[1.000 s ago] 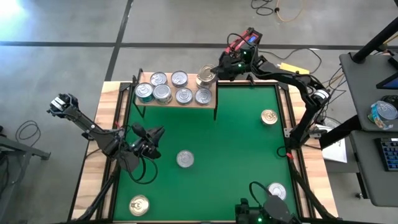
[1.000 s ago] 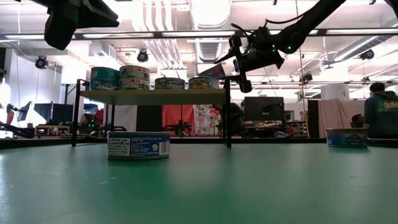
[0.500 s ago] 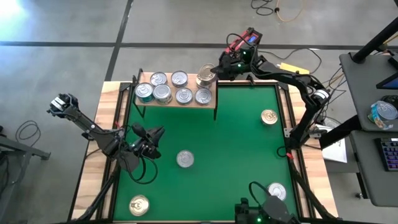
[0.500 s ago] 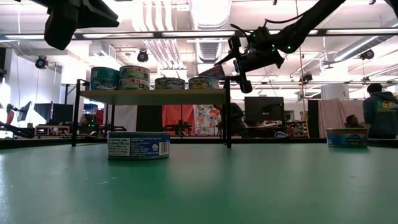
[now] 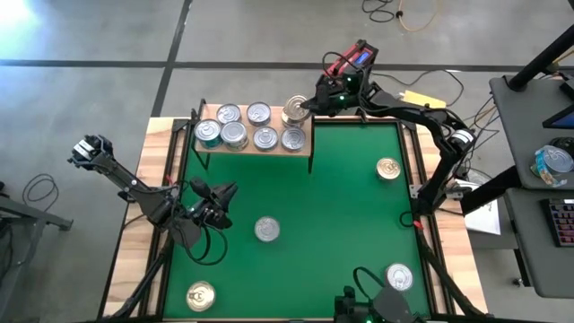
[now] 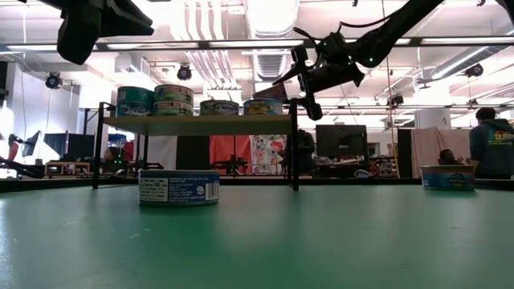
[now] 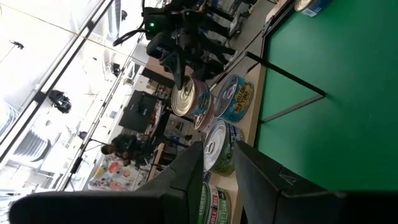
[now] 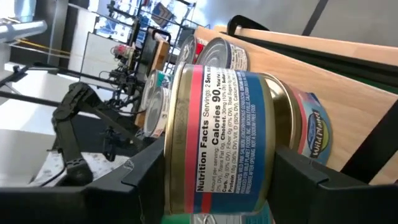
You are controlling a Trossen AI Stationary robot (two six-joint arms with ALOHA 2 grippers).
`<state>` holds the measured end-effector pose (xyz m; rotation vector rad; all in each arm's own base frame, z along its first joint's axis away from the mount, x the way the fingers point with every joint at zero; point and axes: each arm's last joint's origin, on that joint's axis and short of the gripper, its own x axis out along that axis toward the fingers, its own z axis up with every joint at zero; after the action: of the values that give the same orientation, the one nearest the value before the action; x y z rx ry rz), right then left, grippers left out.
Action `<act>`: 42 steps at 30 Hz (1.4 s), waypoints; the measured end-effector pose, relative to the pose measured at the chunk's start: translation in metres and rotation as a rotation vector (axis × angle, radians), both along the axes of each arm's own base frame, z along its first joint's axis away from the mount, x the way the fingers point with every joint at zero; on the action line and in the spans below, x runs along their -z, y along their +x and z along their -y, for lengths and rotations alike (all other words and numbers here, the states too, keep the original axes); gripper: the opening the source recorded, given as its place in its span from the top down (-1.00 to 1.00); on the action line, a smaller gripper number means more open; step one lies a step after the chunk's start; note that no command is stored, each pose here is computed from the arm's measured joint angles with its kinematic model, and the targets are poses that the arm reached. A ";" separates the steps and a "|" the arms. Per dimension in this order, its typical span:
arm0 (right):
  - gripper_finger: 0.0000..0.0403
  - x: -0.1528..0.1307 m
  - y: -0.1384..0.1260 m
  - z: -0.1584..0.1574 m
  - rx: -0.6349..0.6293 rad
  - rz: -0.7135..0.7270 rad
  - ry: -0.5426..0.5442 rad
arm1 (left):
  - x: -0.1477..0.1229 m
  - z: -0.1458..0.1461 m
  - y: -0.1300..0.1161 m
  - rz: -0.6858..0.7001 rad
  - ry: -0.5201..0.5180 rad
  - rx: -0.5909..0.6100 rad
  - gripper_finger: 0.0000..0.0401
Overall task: Stack canned seafood by type on shelf
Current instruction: Stack the middle right blue tuna can on top of the blue tuna can on the shelf
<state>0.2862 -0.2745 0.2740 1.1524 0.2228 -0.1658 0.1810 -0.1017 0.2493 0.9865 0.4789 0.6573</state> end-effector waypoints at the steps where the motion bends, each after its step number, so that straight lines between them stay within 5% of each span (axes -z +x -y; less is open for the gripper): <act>1: -0.06 0.000 0.001 -0.001 0.003 -0.003 -0.006 | 0.000 0.000 0.000 0.000 0.000 0.000 0.63; 18: -0.07 0.004 0.005 -0.005 0.027 -0.053 -0.099 | 0.000 0.000 0.000 0.006 -0.006 0.000 0.63; 42: -0.07 -0.004 0.009 -0.007 0.018 -0.040 -0.080 | 0.001 0.000 0.000 0.009 -0.013 -0.001 0.62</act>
<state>0.2957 -0.2671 0.2783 1.0723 0.2394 -0.2125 0.1806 -0.1014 0.2482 0.9713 0.4757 0.6587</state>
